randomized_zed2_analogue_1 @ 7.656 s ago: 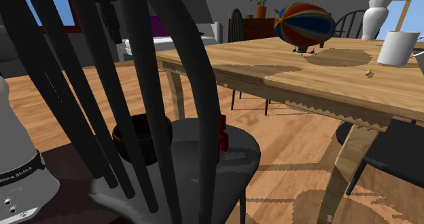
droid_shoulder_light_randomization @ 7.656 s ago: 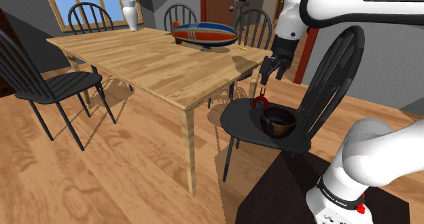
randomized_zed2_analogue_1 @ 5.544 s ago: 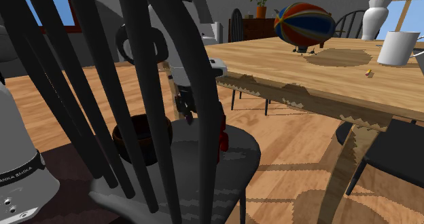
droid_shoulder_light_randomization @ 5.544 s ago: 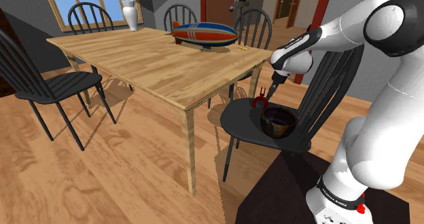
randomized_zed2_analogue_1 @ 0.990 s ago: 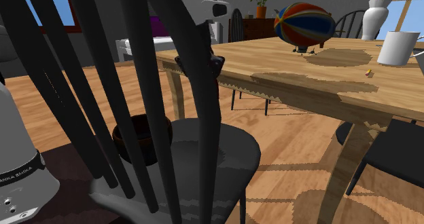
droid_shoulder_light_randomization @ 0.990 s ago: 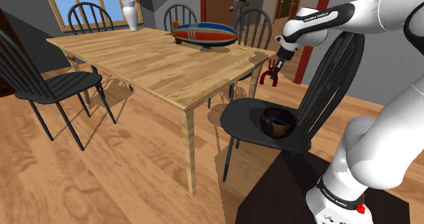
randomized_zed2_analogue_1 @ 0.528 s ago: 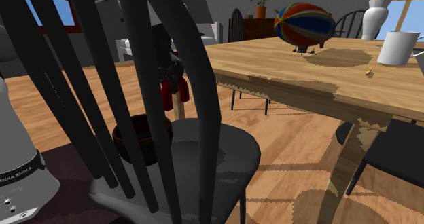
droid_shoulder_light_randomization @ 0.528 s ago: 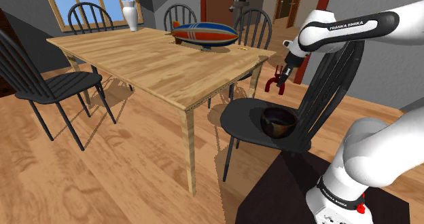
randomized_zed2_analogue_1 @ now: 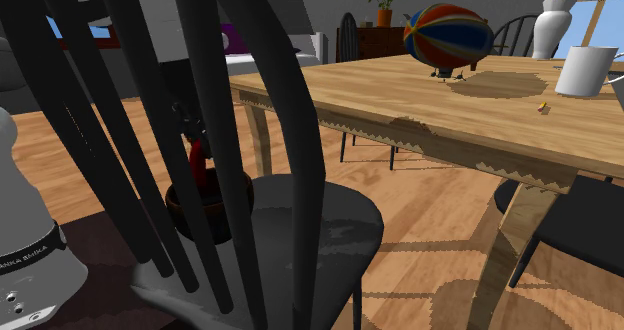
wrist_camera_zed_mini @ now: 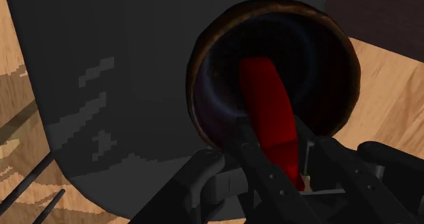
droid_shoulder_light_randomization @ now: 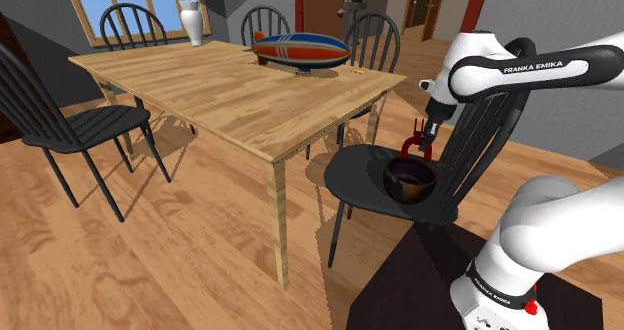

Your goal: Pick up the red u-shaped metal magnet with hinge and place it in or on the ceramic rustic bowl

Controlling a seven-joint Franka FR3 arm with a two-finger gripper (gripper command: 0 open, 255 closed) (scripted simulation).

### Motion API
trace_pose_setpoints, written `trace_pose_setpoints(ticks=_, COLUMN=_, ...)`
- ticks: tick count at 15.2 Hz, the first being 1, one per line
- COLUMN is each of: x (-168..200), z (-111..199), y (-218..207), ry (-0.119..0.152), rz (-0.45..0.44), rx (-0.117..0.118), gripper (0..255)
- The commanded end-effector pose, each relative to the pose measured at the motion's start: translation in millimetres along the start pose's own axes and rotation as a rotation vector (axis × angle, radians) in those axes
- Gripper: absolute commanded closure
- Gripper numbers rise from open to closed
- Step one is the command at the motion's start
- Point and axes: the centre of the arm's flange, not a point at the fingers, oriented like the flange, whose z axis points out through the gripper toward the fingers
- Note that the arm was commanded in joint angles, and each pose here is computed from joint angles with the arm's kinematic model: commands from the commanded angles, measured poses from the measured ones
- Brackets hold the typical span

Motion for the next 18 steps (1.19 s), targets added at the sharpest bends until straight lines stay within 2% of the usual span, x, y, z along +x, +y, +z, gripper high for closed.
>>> trace_pose_setpoints(ticks=1, x=-24.6, z=-21.0, y=-18.4, ry=0.145, rz=0.039, rx=0.02, gripper=255)
trace_pose_setpoints(ticks=10, x=-30.3, z=28.1, y=-21.0, ry=0.145, rz=0.039, rx=0.02, gripper=255)
trace_pose_setpoints(ticks=18, x=-30.2, z=28.1, y=-21.0, ry=0.145, rz=0.039, rx=0.02, gripper=255)
